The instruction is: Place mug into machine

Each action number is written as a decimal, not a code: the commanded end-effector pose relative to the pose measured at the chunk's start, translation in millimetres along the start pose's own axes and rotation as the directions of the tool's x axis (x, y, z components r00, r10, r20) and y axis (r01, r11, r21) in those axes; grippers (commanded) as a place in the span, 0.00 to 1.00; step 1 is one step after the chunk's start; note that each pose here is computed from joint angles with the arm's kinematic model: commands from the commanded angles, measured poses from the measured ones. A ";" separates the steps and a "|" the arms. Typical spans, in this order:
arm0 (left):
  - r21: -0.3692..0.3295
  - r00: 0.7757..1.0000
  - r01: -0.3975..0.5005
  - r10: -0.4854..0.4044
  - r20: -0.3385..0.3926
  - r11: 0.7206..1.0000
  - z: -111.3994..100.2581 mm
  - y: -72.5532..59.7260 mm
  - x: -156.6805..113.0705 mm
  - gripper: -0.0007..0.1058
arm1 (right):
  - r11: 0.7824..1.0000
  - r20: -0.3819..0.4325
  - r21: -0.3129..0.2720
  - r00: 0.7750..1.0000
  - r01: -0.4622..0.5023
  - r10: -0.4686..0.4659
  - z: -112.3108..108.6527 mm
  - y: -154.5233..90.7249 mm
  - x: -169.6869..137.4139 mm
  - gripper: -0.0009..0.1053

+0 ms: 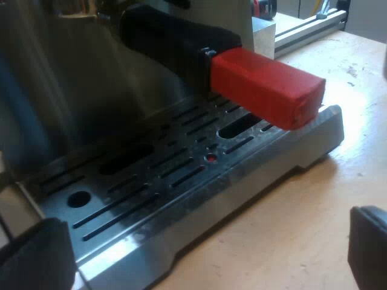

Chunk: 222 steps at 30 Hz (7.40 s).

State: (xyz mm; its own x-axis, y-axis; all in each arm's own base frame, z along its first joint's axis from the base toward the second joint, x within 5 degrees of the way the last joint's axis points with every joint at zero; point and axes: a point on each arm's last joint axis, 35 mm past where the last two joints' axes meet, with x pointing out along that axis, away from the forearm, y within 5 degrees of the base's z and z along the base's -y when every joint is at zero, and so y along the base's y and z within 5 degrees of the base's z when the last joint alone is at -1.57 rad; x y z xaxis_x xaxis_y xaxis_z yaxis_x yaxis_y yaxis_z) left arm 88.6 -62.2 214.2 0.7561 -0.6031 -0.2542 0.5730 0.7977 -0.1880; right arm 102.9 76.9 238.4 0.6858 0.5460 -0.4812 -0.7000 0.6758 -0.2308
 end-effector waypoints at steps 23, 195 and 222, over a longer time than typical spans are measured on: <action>-0.028 0.995 -0.067 0.069 0.072 0.997 -0.3 2.7 1.7 0.88 | 0.996 0.156 0.031 0.984 0.084 -0.088 34.5 34.8 112.8 0.01; 0.067 0.983 0.050 -0.061 0.175 0.997 121.3 -29.0 -75.9 0.88 | 0.950 0.227 0.110 0.923 0.293 -0.311 190.4 51.2 152.5 0.01; 0.016 0.985 0.012 -0.009 -0.175 1.000 104.1 -28.7 -104.7 0.88 | 0.970 -0.162 -0.186 0.979 -0.157 0.127 148.5 131.0 32.2 0.65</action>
State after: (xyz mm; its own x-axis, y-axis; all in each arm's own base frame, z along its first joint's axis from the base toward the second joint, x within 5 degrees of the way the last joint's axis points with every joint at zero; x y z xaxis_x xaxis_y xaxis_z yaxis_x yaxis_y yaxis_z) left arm 27.9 -23.5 341.8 0.6809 -0.5937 -0.4288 0.5866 0.7927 -0.1661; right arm 63.5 259.2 315.6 0.5489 0.5423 -0.6361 -0.8245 0.4765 -0.3053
